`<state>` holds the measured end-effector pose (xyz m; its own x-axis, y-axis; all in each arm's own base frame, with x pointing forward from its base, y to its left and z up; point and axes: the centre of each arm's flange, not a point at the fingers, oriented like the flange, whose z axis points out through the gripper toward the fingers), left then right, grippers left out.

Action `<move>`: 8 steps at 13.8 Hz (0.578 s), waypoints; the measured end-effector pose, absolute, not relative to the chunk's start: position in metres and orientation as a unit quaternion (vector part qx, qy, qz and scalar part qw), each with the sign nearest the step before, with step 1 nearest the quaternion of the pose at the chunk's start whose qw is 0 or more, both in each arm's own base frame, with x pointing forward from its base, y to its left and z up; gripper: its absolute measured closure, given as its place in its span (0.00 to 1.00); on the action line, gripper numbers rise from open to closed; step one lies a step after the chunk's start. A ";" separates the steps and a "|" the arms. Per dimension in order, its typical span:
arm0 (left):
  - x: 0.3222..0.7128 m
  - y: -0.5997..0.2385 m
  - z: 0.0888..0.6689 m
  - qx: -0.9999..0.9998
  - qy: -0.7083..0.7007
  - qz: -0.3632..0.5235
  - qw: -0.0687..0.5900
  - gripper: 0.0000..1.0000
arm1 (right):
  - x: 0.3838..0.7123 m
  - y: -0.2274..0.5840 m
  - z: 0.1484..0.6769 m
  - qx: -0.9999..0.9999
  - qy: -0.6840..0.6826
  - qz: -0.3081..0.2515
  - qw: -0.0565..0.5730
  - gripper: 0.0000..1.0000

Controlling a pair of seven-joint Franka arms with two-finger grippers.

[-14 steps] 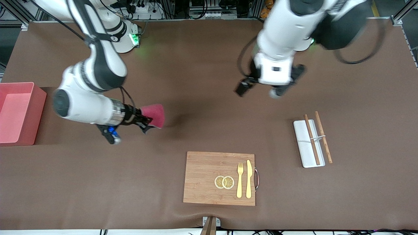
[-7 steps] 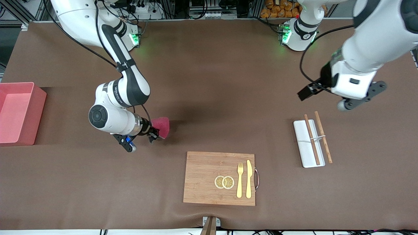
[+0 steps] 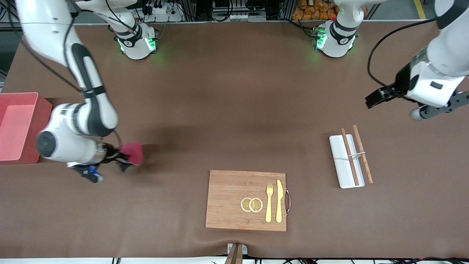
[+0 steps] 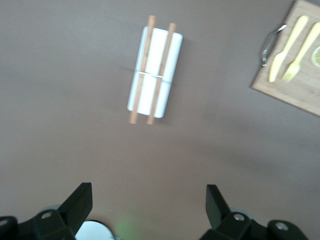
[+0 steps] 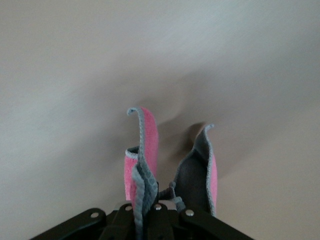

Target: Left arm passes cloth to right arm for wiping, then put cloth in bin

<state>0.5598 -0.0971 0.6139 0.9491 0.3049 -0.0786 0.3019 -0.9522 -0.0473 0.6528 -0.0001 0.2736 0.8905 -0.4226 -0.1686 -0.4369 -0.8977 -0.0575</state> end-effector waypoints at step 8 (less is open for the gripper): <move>0.531 0.008 0.588 -0.991 -0.117 0.056 0.020 0.00 | 0.626 -0.232 0.306 -0.997 0.068 0.043 -0.016 0.97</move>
<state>0.5309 0.0084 0.5880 0.9662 0.2346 -0.1069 0.2302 -0.9717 -0.0523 0.6261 -0.2320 0.3056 0.9872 -0.1366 -0.0829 -0.1339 -0.9903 0.0372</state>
